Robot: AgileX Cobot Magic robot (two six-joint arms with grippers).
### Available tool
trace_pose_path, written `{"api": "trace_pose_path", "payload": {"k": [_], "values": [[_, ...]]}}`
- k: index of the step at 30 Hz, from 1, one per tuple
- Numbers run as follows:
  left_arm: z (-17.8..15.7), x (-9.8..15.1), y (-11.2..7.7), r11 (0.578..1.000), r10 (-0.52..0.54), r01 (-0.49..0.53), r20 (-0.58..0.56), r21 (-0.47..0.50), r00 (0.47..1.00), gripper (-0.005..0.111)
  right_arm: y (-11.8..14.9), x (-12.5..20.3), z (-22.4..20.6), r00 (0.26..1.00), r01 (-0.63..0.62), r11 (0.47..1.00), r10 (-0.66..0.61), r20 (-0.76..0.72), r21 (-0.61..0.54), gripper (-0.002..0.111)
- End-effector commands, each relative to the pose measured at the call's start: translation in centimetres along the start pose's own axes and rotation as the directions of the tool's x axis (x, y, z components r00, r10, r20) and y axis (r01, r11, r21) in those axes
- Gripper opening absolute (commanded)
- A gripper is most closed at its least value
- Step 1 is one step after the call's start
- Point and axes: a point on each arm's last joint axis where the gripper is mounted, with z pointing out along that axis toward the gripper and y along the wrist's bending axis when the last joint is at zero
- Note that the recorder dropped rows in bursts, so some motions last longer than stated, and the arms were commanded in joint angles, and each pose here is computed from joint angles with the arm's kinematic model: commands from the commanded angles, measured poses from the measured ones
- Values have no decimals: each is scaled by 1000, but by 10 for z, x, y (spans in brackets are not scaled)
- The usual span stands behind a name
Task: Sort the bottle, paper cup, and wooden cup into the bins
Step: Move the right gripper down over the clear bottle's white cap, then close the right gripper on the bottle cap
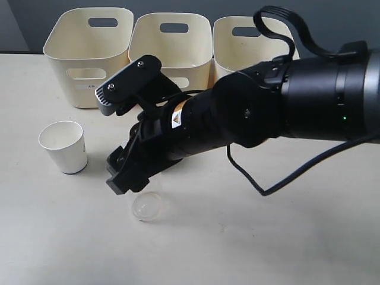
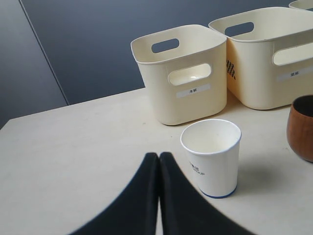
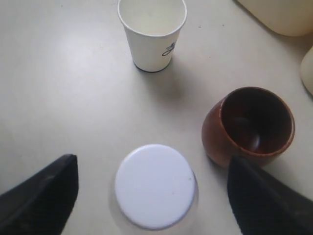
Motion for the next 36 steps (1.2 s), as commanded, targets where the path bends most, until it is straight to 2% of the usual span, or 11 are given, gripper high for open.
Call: {"api": "trace_pose_path", "payload": {"k": [1,15,20,23,36], "values": [[0,0,0,1000,-1,1,11,6,1000,0,-1,-1,5,1000,9,1000,-9,9,8,79],[0,0,0,1000,-1,1,11,6,1000,0,-1,0,5,1000,9,1000,-9,-1,5,70],[0,0,0,1000,-1,1,11,6,1000,0,0,2,5,1000,6,1000,-6,-20,-2,54],[0,0,0,1000,-1,1,11,6,1000,0,0,3,5,999,5,1000,-6,-34,-7,49],[0,0,0,1000,-1,1,11,6,1000,0,0,3,5,1000,8,1000,-8,-28,-5,49]]}}
